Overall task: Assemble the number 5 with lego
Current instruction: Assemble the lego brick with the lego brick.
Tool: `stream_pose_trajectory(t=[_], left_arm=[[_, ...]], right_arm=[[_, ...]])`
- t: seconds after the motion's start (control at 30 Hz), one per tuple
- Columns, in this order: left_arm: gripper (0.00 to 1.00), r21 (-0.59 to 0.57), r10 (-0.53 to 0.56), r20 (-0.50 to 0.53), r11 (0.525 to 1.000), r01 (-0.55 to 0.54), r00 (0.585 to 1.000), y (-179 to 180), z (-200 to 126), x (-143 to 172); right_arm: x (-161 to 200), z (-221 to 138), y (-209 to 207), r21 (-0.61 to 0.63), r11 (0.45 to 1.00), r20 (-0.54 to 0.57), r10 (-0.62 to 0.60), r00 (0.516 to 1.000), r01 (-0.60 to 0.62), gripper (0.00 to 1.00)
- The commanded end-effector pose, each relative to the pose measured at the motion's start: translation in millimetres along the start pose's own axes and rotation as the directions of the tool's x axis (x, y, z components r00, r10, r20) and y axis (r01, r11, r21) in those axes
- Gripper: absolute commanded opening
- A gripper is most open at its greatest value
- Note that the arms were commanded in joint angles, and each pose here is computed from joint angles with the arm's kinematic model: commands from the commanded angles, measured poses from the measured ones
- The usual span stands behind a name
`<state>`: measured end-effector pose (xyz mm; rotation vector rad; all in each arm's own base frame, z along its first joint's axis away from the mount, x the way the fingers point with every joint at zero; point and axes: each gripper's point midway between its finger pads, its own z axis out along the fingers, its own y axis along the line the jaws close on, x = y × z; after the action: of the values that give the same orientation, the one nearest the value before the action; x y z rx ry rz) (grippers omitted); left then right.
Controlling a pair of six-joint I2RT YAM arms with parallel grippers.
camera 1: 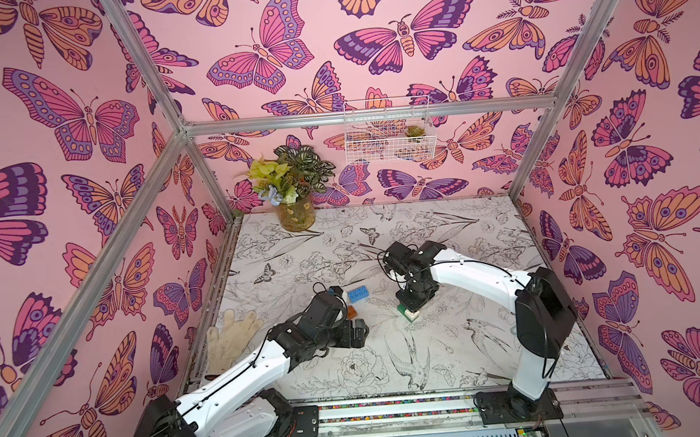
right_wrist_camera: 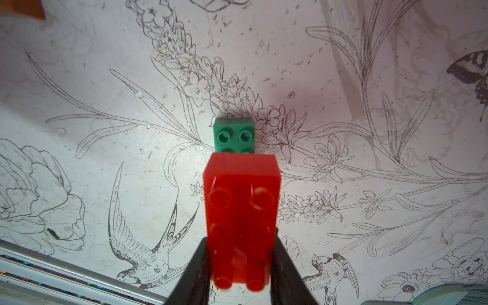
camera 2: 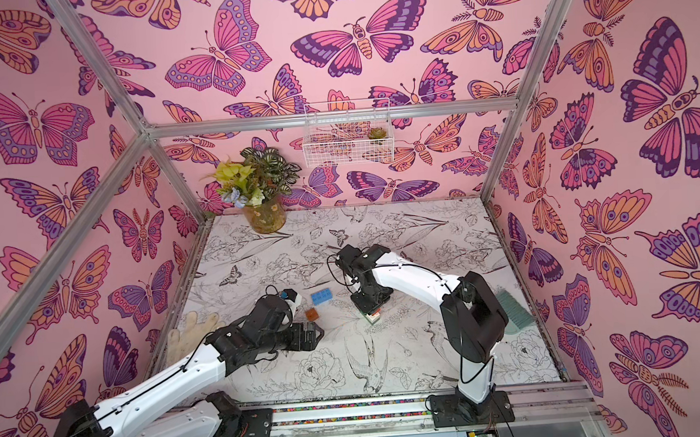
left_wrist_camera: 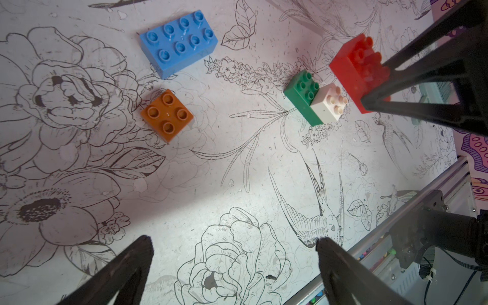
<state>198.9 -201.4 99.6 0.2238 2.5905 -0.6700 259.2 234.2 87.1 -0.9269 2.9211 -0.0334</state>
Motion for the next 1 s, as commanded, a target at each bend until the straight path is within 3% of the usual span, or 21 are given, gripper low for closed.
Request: stream_pose_trajectory(t=[0.0, 0.97], left_arm=[[1.0, 0.004, -0.003, -0.023, 1.0, 0.003, 1.0, 1, 6, 8], [1.0, 0.022, 0.002, -0.035, 1.0, -0.001, 0.999, -2, 10, 11]], right_arm=[[4, 9, 0, -0.002, 1.0, -0.033, -0.022, 0.999, 0.022, 0.08], [7, 40, 0, -0.023, 1.0, -0.049, 0.0, 0.999, -0.001, 0.08]])
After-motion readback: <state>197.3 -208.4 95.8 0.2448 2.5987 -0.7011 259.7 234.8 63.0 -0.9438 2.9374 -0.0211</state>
